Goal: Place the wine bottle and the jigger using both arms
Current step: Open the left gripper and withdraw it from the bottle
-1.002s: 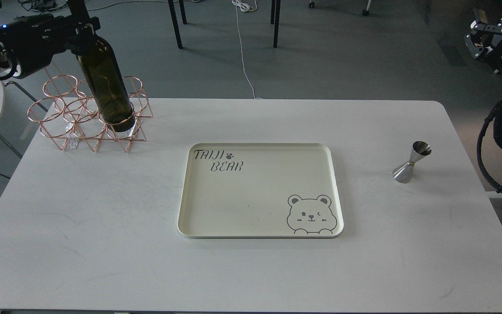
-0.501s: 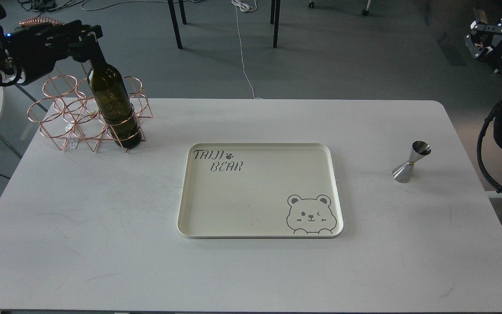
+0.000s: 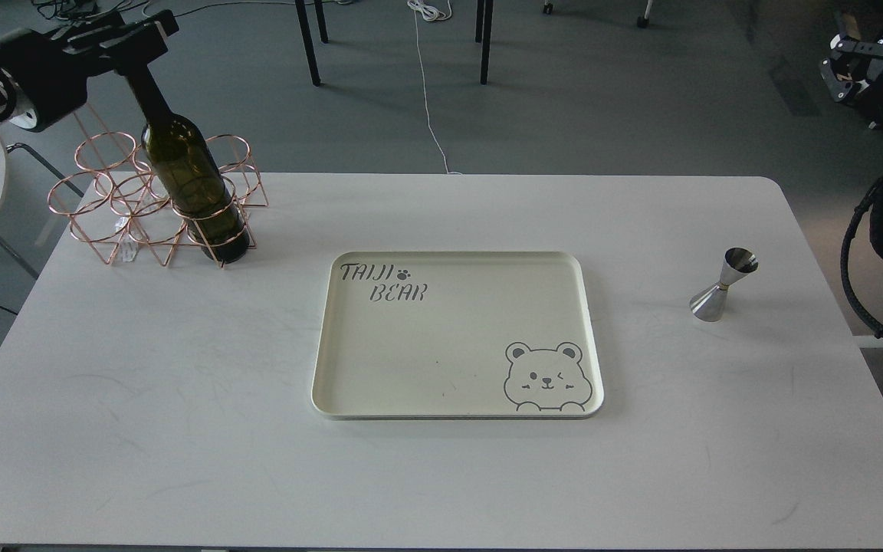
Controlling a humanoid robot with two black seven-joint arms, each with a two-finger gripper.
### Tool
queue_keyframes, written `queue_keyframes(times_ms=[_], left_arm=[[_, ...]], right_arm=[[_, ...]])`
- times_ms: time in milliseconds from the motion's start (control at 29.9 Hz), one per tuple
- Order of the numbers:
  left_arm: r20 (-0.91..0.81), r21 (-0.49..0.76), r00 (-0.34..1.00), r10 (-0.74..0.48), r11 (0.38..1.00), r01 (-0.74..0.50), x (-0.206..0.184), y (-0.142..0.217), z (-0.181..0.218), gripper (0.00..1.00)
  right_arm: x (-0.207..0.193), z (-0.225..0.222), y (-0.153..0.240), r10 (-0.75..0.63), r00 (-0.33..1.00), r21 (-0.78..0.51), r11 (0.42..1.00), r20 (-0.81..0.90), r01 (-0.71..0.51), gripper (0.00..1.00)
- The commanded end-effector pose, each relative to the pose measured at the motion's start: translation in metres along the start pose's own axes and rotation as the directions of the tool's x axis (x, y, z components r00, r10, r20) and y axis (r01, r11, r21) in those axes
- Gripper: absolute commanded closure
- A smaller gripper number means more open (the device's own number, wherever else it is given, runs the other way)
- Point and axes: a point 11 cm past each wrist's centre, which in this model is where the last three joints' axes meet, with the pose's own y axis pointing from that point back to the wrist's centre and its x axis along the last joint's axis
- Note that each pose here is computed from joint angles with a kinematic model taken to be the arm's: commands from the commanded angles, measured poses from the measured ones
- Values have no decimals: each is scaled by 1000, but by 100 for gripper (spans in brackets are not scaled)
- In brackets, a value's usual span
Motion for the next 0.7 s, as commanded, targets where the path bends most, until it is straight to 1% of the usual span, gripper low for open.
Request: queue_keyframes(times_ms=[0, 134, 234, 334, 434, 501, 568, 668], left_arm=[[-302, -1, 948, 102, 994, -108, 17, 5, -3, 2], [-452, 31, 872, 188, 980, -195, 40, 17, -12, 2], [-517, 40, 827, 218, 972, -231, 49, 19, -13, 2], [-573, 79, 776, 262, 961, -267, 60, 29, -24, 2], [-646, 121, 696, 314, 942, -313, 71, 39, -35, 2], [-707, 164, 609, 359, 921, -352, 78, 45, -47, 2], [-789, 198, 481, 383, 899, -390, 84, 50, -57, 2], [-899, 207, 274, 341, 884, -420, 86, 58, -67, 2]], right_arm=[[3, -3, -1, 24, 1000, 11, 1000, -5, -24, 1], [10, -13, -3, 62, 998, 41, 997, -2, -62, 0], [22, -14, -3, 96, 995, 47, 994, -13, -96, 0], [36, -11, 0, 133, 990, 42, 990, -38, -131, 0], [41, -8, 3, 148, 988, 37, 989, -43, -146, 0], [40, -5, 3, 141, 989, 30, 990, -35, -140, 0], [41, 0, 7, 133, 991, 21, 991, -20, -133, 0], [41, 3, 10, 95, 995, 16, 995, 6, -95, 0]])
